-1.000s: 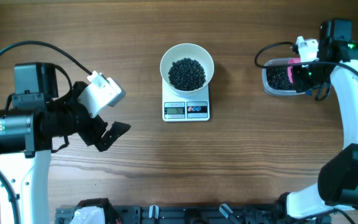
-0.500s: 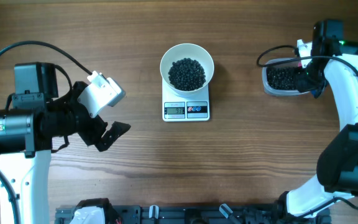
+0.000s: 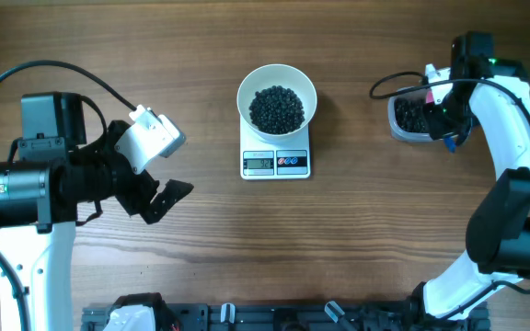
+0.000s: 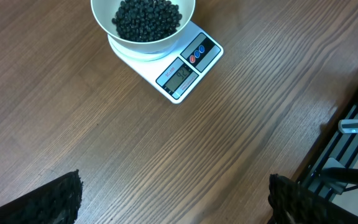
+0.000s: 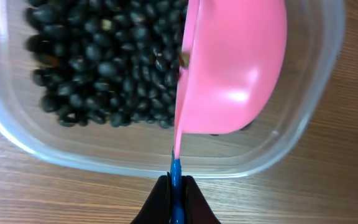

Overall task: Scoop item into bowl and weigh 150g on scale
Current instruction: 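Dig the pink scoop into the tub beans and lift a scoopful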

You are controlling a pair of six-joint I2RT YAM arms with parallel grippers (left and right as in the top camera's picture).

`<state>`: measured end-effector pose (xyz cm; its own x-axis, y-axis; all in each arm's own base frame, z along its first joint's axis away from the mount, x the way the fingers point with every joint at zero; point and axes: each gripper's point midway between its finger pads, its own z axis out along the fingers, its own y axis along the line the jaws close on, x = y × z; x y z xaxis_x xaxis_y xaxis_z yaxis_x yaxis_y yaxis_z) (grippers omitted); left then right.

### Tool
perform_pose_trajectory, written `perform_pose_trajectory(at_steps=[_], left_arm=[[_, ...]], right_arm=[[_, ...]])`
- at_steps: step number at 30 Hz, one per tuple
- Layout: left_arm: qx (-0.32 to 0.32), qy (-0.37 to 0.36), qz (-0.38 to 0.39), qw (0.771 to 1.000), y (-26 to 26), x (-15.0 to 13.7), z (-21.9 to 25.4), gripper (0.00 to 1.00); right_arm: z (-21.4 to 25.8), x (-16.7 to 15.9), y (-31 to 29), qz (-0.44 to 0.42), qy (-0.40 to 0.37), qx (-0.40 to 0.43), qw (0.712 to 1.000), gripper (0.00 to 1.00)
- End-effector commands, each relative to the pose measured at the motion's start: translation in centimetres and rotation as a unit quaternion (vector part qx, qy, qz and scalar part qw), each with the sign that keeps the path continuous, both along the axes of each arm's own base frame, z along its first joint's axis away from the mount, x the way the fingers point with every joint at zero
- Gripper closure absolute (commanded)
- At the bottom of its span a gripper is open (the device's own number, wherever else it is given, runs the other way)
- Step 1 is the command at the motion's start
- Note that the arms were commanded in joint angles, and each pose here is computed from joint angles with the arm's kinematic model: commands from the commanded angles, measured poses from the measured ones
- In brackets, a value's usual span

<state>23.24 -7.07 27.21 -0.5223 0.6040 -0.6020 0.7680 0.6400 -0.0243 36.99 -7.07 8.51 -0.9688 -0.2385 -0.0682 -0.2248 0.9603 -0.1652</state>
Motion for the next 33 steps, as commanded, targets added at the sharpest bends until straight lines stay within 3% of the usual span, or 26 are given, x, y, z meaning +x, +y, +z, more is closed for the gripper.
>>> perform_pose_trajectory(at_steps=[1,14,20,33], left_arm=[[-0.001,0.007,0.002,1.0,-0.1,0.0,-0.2,0.0],[-0.001,0.007,0.002,1.0,-0.1,0.0,-0.2,0.0],[-0.001,0.007,0.002,1.0,-0.1,0.0,-0.3,0.0],[-0.001,0.007,0.002,1.0,-0.1,0.0,-0.2,0.0]], right_arm=[[-0.8,-0.1,1.3,0.015,0.013,0.033,0.999,0.96],[2.9,-0.9,2.1,-0.064,0.029,0.063,0.996,0.96],[3.2,0.2,5.5,-0.068,0.008,0.164,0.984,0.96],[3.2,0.5,5.5,-0.074,0.003,0.167,0.983,0.95]])
